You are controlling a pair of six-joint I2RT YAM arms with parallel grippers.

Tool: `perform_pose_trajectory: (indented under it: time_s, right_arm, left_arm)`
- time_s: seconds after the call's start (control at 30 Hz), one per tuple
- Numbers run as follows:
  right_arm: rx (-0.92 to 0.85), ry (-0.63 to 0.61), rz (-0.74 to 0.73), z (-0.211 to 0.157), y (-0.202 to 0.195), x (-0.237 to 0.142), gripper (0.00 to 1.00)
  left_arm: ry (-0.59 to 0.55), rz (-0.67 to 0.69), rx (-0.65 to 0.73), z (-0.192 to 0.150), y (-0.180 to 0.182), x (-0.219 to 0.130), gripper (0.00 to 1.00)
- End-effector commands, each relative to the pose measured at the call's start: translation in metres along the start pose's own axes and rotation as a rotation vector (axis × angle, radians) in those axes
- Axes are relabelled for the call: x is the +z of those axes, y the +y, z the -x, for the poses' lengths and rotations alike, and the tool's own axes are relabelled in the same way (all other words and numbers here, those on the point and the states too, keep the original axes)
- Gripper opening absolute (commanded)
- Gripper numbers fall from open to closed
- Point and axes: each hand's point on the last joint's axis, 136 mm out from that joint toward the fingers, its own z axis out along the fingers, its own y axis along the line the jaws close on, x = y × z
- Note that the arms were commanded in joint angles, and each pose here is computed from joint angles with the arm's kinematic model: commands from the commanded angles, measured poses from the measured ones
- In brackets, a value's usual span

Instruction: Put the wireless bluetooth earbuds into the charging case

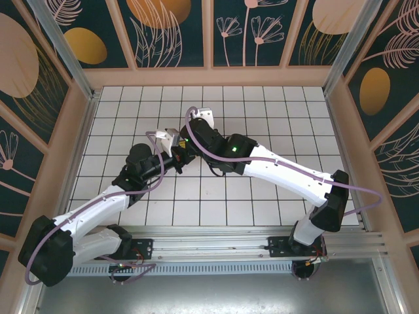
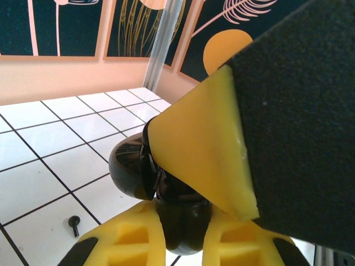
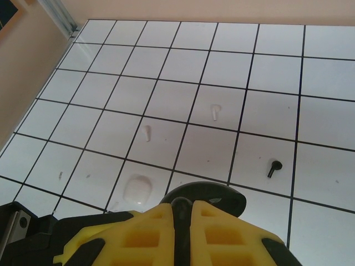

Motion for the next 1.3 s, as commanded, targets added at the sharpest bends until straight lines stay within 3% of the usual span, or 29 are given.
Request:
perform_pose_trajectory:
  time_s: [0.0,0.43,1.27]
  right_arm:
    - [-0.052,0.07,-0.001,-0.015,0.0,-0.004,0.11]
    - [-0.022,0.143,0.146,-0.027,0.017,-0.015,0.11]
    - [-0.03,0.034,-0.014,-0.009,-0.01,-0.016,0.06]
  left_arm:
    - [-0.098,-0.024,0.037,0.035,-0.011,-0.001,0.0]
    - [-0.113,-0.033,0.041,0.038,-0.013,-0.004,0.0]
    - [-0.125,-0.05,0.072,0.038,-0.016,-0.004,0.0]
